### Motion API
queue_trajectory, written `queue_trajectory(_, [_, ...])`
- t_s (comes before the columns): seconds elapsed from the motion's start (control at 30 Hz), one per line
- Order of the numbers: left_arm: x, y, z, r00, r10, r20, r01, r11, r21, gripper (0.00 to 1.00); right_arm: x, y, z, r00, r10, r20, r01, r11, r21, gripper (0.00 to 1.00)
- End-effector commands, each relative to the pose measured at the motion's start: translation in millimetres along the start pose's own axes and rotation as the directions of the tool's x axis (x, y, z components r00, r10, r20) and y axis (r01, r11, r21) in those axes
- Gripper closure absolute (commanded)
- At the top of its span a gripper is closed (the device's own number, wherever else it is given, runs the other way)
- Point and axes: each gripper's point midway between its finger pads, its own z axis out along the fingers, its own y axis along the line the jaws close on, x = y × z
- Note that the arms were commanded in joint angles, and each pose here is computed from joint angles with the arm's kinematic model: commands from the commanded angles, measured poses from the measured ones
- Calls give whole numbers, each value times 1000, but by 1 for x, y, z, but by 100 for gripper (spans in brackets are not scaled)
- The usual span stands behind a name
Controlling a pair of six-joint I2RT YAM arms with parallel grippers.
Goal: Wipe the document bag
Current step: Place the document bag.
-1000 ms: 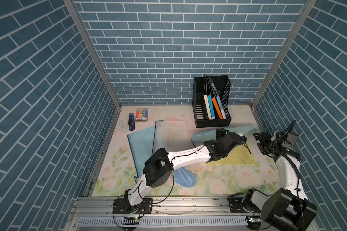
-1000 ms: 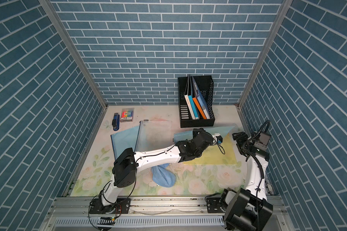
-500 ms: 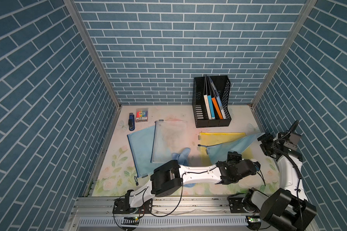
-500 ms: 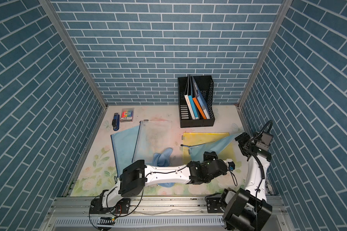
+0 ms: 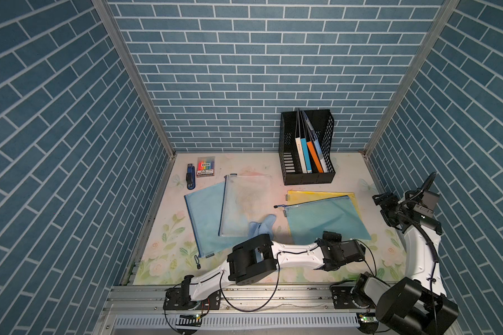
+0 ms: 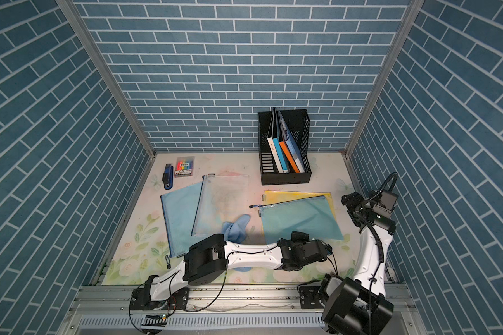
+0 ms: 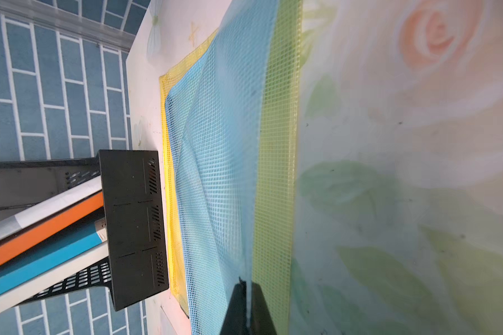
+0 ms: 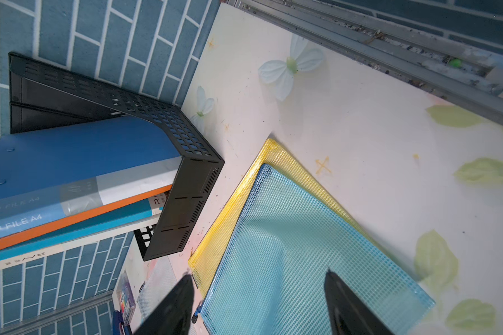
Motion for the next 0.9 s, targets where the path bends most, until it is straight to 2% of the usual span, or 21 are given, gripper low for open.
queue_trajectory(0.0, [1, 0, -5, 999, 44, 33, -45, 998, 40, 94, 0, -4, -2, 1000, -21, 5, 21, 1000, 21, 29])
queue_trajectory(0.2, [25, -13, 15, 997, 63, 36, -67, 991, 115, 93, 6, -10, 2, 1000, -11, -9, 12, 999, 34, 29])
queue_trajectory(0.4, [23, -7, 30, 998, 40, 42, -45, 991, 128, 89, 12, -16, 9, 999, 16, -29, -15, 1000, 27, 28])
queue_trajectory(0.57, [7, 4, 32, 998, -6, 60, -2, 992, 129, 87, 15, -19, 13, 999, 24, -41, -22, 999, 29, 29])
queue_trajectory(0.87, [17, -22, 35, 999, 20, 39, -26, 985, 168, 85, 18, -22, 15, 998, 27, -50, -25, 999, 37, 29])
